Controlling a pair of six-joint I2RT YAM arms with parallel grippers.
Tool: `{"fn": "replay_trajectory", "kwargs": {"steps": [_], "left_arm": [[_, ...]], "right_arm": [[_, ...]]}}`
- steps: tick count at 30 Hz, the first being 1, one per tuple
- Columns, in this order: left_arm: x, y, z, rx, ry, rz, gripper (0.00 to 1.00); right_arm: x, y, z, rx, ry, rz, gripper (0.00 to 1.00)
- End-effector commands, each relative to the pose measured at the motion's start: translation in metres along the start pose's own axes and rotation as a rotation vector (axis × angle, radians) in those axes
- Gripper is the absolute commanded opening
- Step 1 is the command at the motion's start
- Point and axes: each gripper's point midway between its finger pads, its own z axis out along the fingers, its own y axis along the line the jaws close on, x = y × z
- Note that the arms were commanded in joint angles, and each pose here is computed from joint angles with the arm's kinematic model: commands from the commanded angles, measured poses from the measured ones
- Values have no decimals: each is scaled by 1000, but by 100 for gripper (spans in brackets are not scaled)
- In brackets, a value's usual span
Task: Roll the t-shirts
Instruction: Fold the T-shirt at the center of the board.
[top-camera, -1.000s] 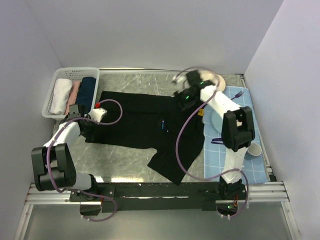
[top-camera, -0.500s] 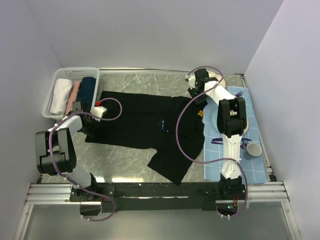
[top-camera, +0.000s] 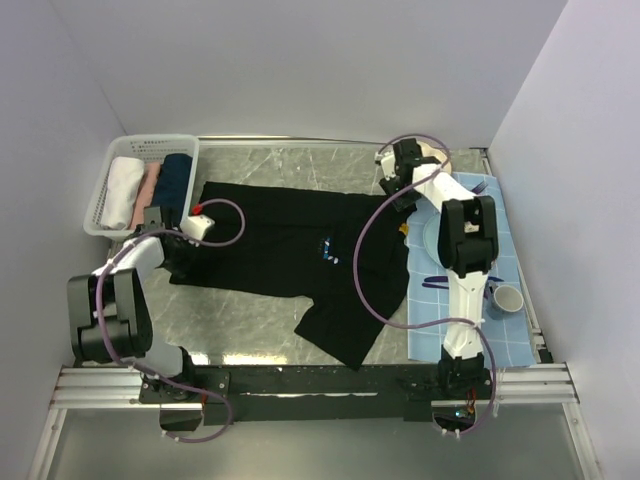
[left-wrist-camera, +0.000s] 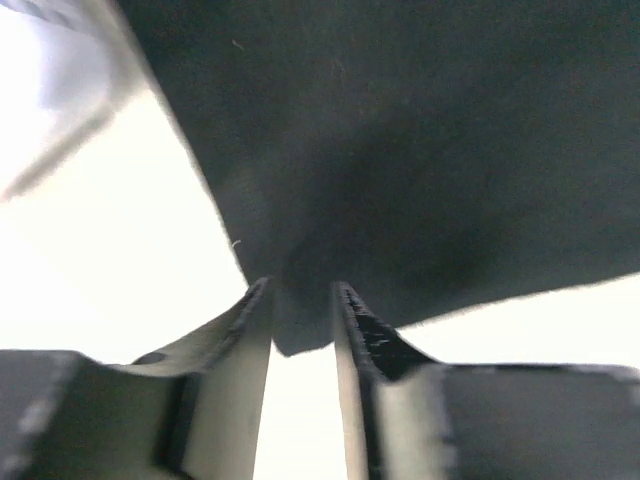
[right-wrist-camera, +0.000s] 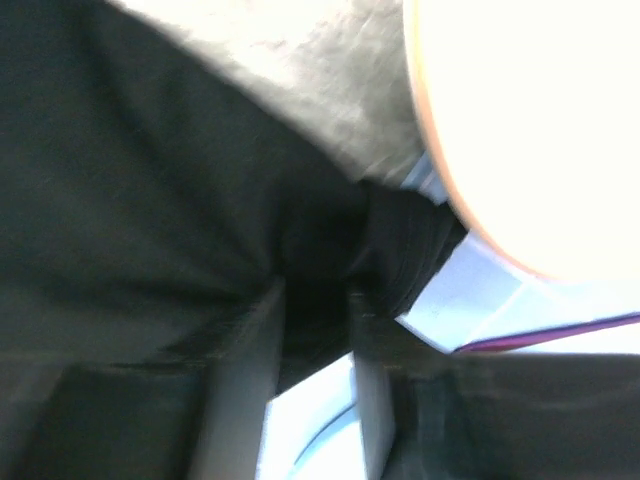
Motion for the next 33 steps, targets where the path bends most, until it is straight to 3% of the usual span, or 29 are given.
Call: {"fn": "replay_trajectory", "kwargs": {"steps": [1, 3, 4, 5, 6, 7, 8, 10, 11, 16, 21, 26, 33], "left_arm": [[-68, 16, -63, -16, -223, -13, 41], [-80, 20, -77, -12, -249, 8, 43], [-77, 15, -80, 10, -230, 4, 44], [-79, 16, -85, 0, -240, 4, 44], [-78, 15, -87, -3, -240, -1, 45], [-79, 14, -91, -7, -255, -13, 46], [-82, 14, -100, -23, -289, -21, 48], [-79, 7, -102, -30, -313, -62, 52], [-83, 7, -108, -47, -353, -109, 53], [-66, 0, -106, -73, -334, -264, 54], [-60, 0, -123, -145, -377, -265, 56], [-53, -5, -130, -160, -389, -264, 57], [-27, 2, -124, -213, -302, -270, 56]], "right_arm": [[-63, 12, -126, -142, -386, -7, 48], [-54, 33, -145, -194, -448, -62, 52], [-58, 47, -189, -226, -566, -158, 57], [-38, 67, -183, -260, -564, -205, 66], [-29, 80, -193, -273, -597, -267, 68], [-26, 101, -228, -257, -698, -429, 70], [5, 123, -212, -290, -662, -492, 72], [22, 144, -235, -248, -761, -670, 73], [49, 172, -220, -312, -741, -746, 73], [123, 234, -217, -400, -800, -1182, 71], [186, 295, -227, -564, -883, -1466, 68], [220, 324, -222, -680, -857, -1549, 64], [242, 365, -221, -810, -799, -1553, 61]]}}
